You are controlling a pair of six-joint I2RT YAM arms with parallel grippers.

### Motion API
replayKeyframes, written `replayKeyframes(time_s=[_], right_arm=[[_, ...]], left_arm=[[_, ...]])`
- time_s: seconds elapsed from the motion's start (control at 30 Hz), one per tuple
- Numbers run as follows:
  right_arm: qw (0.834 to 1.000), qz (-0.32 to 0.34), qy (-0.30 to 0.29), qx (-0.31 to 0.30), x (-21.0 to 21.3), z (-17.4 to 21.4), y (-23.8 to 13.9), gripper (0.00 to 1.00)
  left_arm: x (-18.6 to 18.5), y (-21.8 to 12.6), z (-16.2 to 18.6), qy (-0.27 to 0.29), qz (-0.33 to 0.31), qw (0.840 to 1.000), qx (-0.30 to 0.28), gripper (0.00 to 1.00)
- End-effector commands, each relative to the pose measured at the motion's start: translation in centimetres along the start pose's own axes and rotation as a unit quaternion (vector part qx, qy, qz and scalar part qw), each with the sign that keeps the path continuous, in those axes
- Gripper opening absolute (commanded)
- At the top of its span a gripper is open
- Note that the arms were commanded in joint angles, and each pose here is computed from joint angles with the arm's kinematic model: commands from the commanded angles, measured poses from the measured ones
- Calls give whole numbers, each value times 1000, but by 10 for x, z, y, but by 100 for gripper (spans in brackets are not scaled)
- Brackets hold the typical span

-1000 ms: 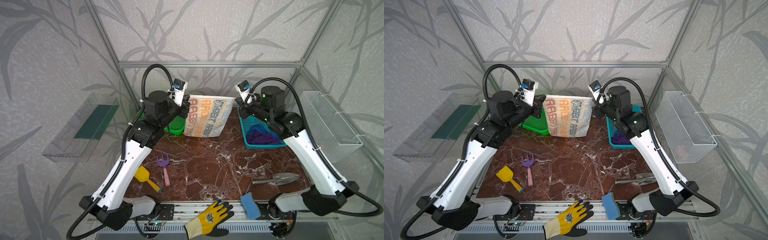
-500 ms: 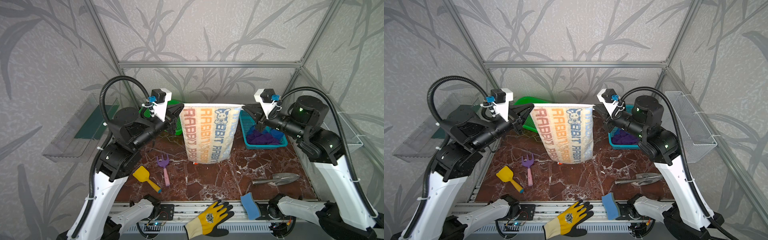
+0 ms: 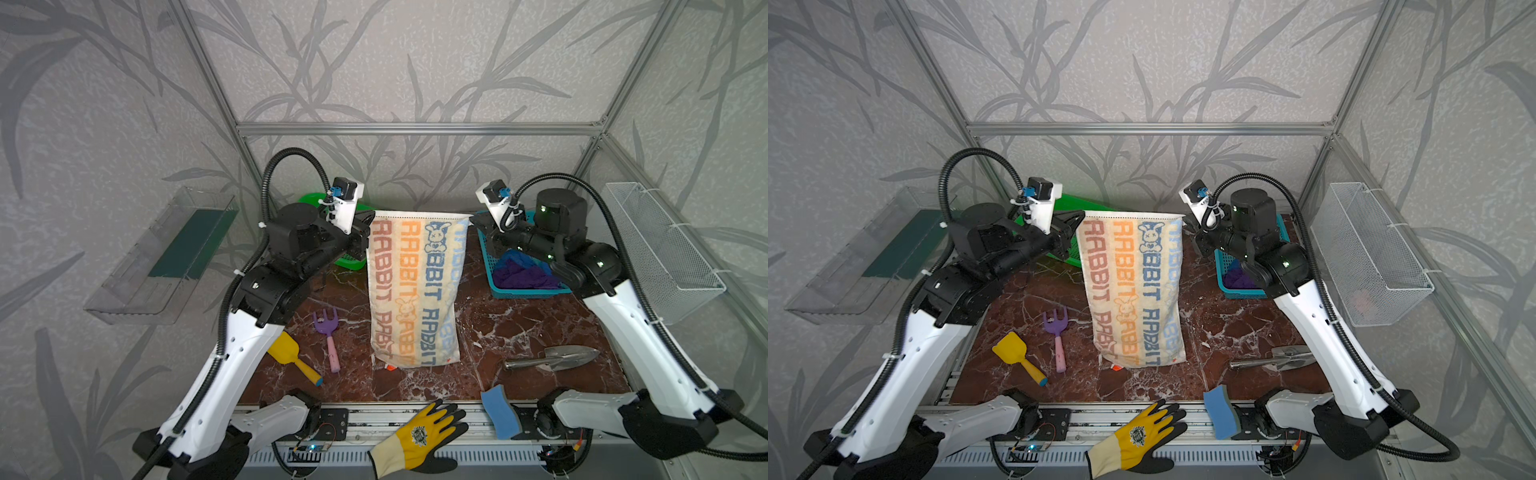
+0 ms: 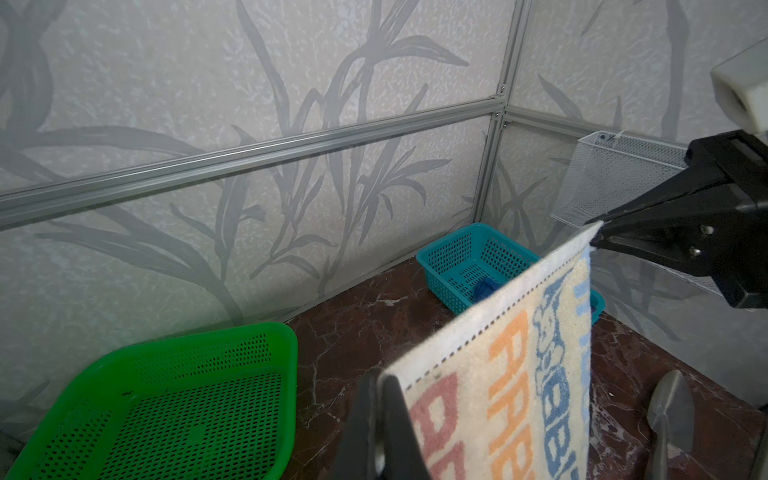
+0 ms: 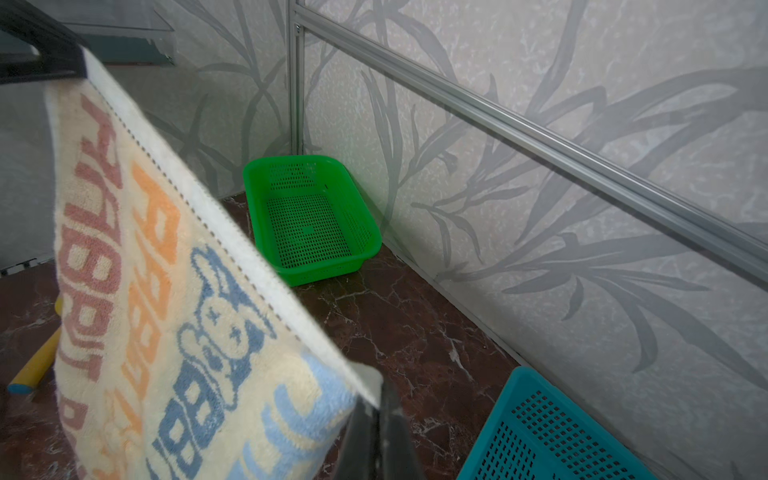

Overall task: Fold and stack the towels
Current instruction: 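Lower the hanging towel flat onto the table with both grippers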

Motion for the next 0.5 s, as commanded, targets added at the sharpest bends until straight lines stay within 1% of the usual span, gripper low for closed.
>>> replayKeyframes(time_s=[0.0,0.13,0.3,0.4,0.47], right_arm=[[1000,26,4,7,-18,4,26,0],[999,27,22,31,-35,23,66,0],[997,25,44,54,-55,45,105,0],[996,14,46,76,-58,61,126,0],[994,0,45,104,-57,81,147,0]], left_arm=[[20,40,10,14,-64,997,29,0],[44,91,31,9,-93,993,72,0],[70,147,61,14,-106,988,107,0],[80,175,76,23,-113,986,124,0],[83,191,87,25,-106,984,142,0]])
Point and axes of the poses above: each gripper's point midway between its finger pads, its own y axis out along the fingers, its own x axis along the line the jaws close on, z = x × y, the point moved 10 cm from there along -y, back along the fingers, and after that the axes turned 6 degrees about -y, right-handed, at the moved point
